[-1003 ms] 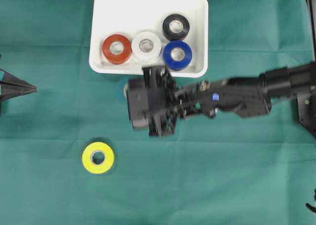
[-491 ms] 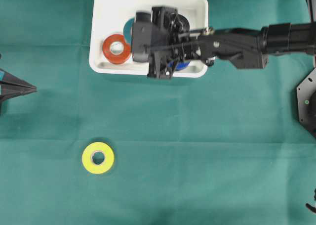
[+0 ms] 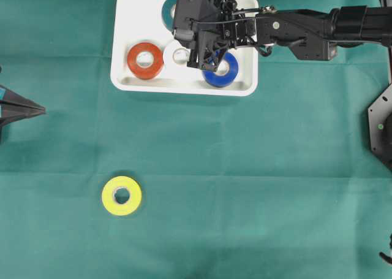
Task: Put the tape into the white case with the right arm.
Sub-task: 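Lift the teal roll into the tray's upper left and release, then withdraw the open right gripper to the right edge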
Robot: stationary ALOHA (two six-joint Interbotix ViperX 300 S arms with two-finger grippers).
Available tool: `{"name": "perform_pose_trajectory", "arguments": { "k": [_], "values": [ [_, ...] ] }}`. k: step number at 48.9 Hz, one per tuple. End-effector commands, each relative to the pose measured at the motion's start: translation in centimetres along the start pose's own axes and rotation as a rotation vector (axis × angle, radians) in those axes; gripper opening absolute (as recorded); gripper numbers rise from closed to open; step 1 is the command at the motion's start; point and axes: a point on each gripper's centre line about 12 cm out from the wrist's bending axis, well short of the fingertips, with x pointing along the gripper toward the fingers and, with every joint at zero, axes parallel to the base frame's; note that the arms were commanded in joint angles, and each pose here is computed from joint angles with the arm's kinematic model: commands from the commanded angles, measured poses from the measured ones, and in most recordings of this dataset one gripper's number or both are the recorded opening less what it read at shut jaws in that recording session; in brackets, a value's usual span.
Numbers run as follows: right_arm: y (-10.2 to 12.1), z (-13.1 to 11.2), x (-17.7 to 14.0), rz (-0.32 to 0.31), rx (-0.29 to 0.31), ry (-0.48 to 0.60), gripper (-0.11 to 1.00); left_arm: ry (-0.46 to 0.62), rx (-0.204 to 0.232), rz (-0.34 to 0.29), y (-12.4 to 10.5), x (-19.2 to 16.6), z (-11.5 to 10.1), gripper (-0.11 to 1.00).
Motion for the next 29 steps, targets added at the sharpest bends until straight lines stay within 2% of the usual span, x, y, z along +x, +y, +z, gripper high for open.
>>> {"name": "perform_pose_trajectory", "arguments": {
  "k": [1,16,18,22,29],
  "values": [
    [-0.48,1.59,-1.28,-0.005,0.005,-0.053,0.0,-0.015,-0.003,0.001,0.0,0.06,0.59,0.01],
    [-0.44,0.98,-0.89,-0.005,0.003,-0.034,0.02,-0.014,-0.003,0.001,0.0,0.06,0.53,0.01],
    [-0.43,1.01,-0.85,-0.004,0.003,-0.036,0.08,-0.012,-0.003,0.0,-0.02,0.06,0.51,0.01],
    [-0.47,1.17,-0.91,-0.006,0.004,-0.039,0.28,-0.014,-0.003,0.001,0.0,0.06,0.53,0.01],
    [-0.43,0.99,-0.89,-0.004,0.003,-0.036,0.71,-0.015,-0.003,0.001,0.0,0.04,0.55,0.01]
  ]
}}
